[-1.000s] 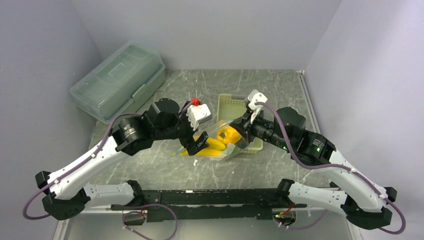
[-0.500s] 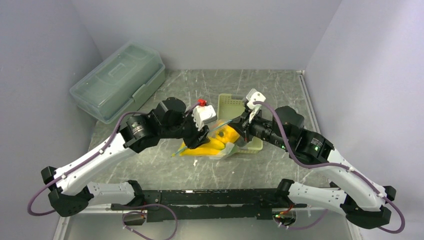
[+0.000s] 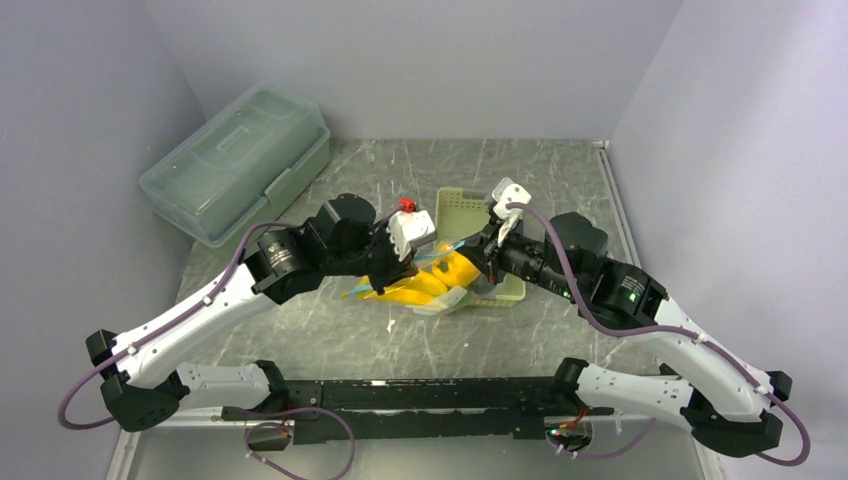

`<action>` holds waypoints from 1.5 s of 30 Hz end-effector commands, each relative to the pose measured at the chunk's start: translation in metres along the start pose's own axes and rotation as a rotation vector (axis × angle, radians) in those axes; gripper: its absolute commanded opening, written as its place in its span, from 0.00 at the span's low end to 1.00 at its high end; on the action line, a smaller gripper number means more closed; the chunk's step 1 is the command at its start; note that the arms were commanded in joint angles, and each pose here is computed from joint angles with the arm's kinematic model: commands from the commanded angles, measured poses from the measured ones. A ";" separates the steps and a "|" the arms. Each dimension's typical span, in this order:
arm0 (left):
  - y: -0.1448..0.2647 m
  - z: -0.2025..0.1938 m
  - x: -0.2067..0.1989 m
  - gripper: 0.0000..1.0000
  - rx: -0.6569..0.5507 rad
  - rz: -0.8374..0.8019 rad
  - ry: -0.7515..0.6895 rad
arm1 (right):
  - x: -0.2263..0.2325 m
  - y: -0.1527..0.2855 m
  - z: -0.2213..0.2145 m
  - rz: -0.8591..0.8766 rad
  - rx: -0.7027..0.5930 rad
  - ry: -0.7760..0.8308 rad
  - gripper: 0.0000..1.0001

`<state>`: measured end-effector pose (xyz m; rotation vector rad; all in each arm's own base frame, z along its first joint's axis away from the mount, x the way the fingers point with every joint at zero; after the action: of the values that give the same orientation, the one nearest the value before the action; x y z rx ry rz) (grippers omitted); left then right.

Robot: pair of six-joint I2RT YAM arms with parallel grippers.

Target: Place the food in the zip-top bag and seal the zipper

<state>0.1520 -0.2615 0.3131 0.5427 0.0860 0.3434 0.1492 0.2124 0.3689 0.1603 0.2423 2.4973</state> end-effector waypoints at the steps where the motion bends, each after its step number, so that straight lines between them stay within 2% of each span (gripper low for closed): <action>1: 0.009 0.016 0.012 0.00 -0.058 0.080 -0.014 | -0.001 0.013 0.033 -0.015 -0.152 -0.017 0.08; 5: 0.013 0.018 0.025 0.00 -0.044 0.171 -0.013 | -0.005 0.016 0.030 -0.043 -0.146 -0.014 0.34; 14: 0.028 0.029 0.059 0.00 -0.053 0.353 -0.010 | -0.019 0.034 0.028 -0.133 -0.151 -0.001 0.51; 26: 0.038 0.025 0.126 0.00 0.008 0.646 -0.021 | -0.026 0.048 0.014 -0.185 -0.159 -0.013 0.54; 40: -0.003 -0.032 0.211 0.00 0.239 0.911 0.000 | -0.025 0.043 0.001 -0.169 -0.138 -0.018 0.55; 45: -0.022 -0.053 0.220 0.00 0.300 0.913 0.023 | -0.025 0.046 -0.003 -0.174 -0.133 -0.022 0.55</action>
<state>0.3412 -0.1805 0.2531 0.8873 -0.0526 1.1634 0.1439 0.1657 0.3689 0.1044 0.1170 2.3444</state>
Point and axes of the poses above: each gripper's point midway between its finger pads, its own y axis back along the fingers, its own x axis along the line the jaws close on, z = x × y, the point moved 4 cm from there along y, back along the fingers, and after that the axes turned 2 degrees about -y, right-handed, at the moved point
